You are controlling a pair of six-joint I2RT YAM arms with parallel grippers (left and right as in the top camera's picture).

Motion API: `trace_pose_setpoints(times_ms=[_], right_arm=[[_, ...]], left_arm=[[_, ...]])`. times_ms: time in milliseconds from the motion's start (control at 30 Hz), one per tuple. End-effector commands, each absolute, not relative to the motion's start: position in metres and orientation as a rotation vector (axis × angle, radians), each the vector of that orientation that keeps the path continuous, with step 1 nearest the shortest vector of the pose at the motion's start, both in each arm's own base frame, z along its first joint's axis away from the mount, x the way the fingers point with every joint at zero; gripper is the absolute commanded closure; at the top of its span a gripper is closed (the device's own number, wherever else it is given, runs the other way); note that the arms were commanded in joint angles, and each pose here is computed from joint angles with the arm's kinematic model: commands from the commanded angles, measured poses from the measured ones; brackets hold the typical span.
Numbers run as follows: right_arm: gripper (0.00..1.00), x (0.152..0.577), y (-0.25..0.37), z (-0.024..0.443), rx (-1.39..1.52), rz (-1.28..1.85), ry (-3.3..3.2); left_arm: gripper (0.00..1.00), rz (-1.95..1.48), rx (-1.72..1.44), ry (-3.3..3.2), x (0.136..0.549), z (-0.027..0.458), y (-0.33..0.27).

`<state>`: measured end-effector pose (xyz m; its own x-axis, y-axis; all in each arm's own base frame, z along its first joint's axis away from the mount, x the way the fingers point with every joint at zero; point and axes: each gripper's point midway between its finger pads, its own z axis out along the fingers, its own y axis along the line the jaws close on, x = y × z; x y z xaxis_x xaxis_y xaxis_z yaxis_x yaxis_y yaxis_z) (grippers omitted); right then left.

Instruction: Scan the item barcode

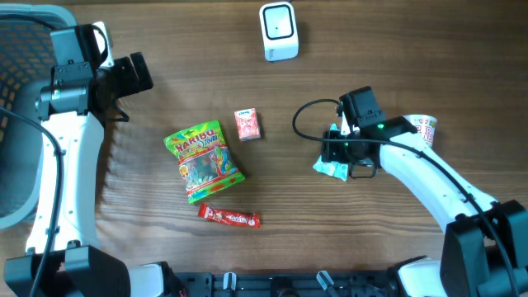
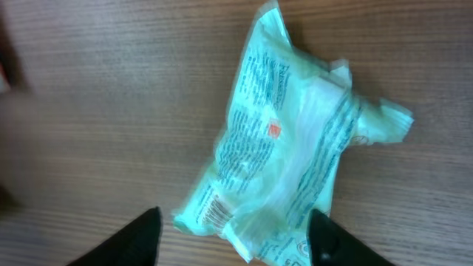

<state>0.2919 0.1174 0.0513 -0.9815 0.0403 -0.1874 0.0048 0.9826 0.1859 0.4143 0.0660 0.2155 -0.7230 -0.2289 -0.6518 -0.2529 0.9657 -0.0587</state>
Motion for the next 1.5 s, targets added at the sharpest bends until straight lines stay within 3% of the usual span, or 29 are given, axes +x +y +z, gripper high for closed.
trace_pose_setpoints(times_ms=[0, 67, 167, 500, 733, 867, 1100, 1267, 1333, 1400, 1467], right_arm=[[0.35, 0.315, 0.125, 0.101, -0.069, 0.312, 2.835], [0.46, 0.319, 0.126, 0.117, -0.097, 0.315, 2.815], [0.95, 0.32, 0.127, 0.123, -0.105, 0.316, 2.806], [0.94, 0.301, 0.121, 0.058, -0.095, 0.283, 2.932], [0.93, 0.28, 0.133, 0.006, -0.111, 0.427, 2.979], [0.88, 0.276, 0.147, 0.007, -0.176, 0.552, 2.962], [0.54, 0.304, 0.166, 0.085, -0.345, 0.634, 2.843], [0.5, 0.308, 0.159, 0.114, -0.33, 0.562, 2.847], [0.44, 0.307, 0.157, 0.113, -0.323, 0.559, 2.859], [0.37, 0.306, 0.155, 0.112, -0.316, 0.557, 2.864], [0.23, 0.31, 0.148, 0.11, -0.275, 0.513, 2.87]], left_arm=[[0.0, 0.046, -0.322, 2.388, 0.415, 0.223, 0.068], [0.0, 0.046, -0.322, 2.388, 0.415, 0.223, 0.068], [0.0, 0.046, -0.322, 2.388, 0.415, 0.223, 0.068], [0.0, 0.046, -0.322, 2.388, 0.415, 0.223, 0.068], [0.0, 0.046, -0.322, 2.388, 0.415, 0.223, 0.068], [0.0, 0.046, -0.322, 2.388, 0.415, 0.223, 0.068], [0.0, 0.046, -0.322, 2.388, 0.415, 0.223, 0.068], [0.0, 0.046, -0.322, 2.388, 0.415, 0.223, 0.068], [0.0, 0.046, -0.322, 2.388, 0.415, 0.223, 0.068], [0.0, 0.046, -0.322, 2.387, 0.415, 0.223, 0.068], [0.0, 0.046, -0.322, 2.388, 0.415, 0.223, 0.068]])
